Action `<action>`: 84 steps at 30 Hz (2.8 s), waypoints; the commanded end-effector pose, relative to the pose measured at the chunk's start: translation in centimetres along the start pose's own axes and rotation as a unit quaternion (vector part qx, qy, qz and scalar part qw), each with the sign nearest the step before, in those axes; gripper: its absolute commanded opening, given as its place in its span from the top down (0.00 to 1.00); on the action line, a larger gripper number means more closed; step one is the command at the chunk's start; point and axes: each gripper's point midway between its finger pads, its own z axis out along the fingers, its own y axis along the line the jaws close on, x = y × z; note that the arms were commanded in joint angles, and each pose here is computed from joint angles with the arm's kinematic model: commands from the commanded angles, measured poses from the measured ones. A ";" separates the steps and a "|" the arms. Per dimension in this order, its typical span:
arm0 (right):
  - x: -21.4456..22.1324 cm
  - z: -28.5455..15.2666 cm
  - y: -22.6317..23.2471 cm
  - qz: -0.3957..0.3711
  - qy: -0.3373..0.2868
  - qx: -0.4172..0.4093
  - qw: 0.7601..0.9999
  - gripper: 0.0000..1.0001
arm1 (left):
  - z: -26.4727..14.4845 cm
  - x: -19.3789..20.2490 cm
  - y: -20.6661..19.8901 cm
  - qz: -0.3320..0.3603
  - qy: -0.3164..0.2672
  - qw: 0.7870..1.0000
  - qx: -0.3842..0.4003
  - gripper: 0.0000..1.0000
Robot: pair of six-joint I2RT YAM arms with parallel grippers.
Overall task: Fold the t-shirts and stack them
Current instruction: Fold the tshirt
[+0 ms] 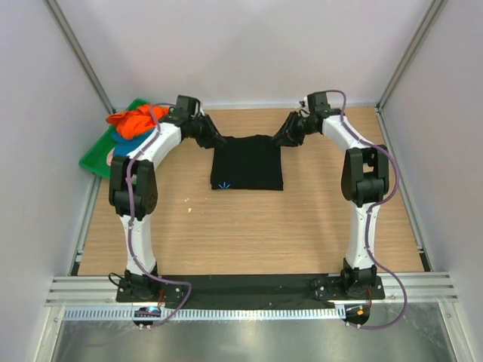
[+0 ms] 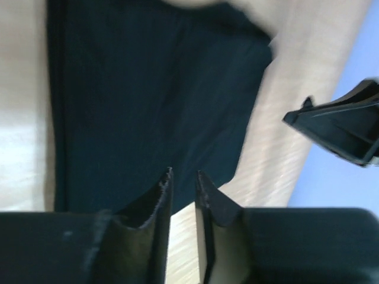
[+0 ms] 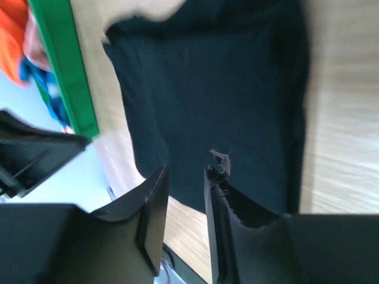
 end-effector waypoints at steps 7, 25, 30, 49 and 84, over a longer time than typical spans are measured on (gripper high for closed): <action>7.3 2.6 -3.2 -0.060 0.093 0.052 0.992 0.72 | 2.3 6.5 6.9 -0.003 0.094 0.988 -0.121 0.86; 21.8 -1.3 -5.5 -0.083 0.149 0.090 0.981 0.72 | -5.3 19.8 11.9 0.005 0.160 0.969 -0.186 0.91; 22.1 -5.2 -5.7 -0.100 0.134 0.112 0.979 0.67 | -9.3 18.4 10.4 0.052 0.122 0.973 -0.191 0.86; 8.5 -1.1 -3.9 -0.128 0.076 0.125 0.981 0.48 | -3.0 6.6 8.4 0.100 0.066 0.977 -0.179 0.60; 8.6 0.1 -2.4 -0.103 0.080 0.089 0.987 0.98 | -0.2 4.7 8.1 0.073 0.057 0.982 -0.167 0.91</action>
